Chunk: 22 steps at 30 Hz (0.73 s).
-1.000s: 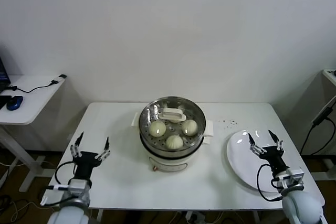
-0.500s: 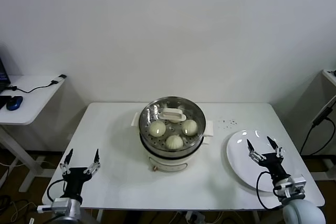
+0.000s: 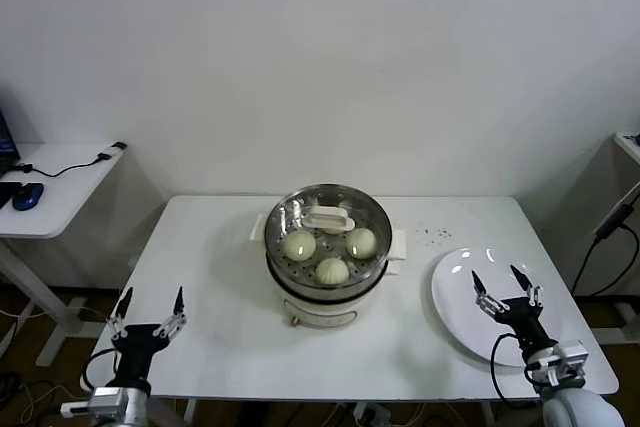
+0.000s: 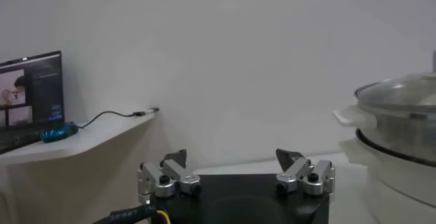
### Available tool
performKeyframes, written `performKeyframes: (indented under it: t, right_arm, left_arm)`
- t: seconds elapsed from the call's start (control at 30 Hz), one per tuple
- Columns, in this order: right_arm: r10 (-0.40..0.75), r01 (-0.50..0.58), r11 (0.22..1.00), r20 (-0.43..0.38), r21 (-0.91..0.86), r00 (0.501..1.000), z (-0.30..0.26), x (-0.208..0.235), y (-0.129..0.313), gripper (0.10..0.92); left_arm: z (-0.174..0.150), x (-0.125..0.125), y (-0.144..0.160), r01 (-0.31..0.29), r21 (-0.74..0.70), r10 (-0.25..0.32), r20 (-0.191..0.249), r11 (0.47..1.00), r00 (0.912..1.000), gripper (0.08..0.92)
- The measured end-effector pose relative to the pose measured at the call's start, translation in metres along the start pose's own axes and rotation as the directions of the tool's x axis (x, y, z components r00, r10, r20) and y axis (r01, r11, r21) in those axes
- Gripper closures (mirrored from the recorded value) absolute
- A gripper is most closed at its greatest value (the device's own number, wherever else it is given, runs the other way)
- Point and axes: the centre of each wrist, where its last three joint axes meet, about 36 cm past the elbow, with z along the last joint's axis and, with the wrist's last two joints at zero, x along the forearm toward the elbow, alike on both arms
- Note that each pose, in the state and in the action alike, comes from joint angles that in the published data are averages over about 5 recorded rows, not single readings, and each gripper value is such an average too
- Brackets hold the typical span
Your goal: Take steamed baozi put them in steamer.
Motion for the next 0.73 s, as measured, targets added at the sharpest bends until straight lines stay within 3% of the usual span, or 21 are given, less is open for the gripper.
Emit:
performKeyframes:
  t: [0.73]
  right_arm:
    - [-0.023, 0.024, 1.0, -0.007, 0.014, 1.0, 0.004, -0.0031, -0.0067, 0.2]
  left_arm:
    - [-0.0031, 0.0083, -0.0049, -0.046, -0.021, 0.046, 0.003, 0.999, 0.9989, 0.177]
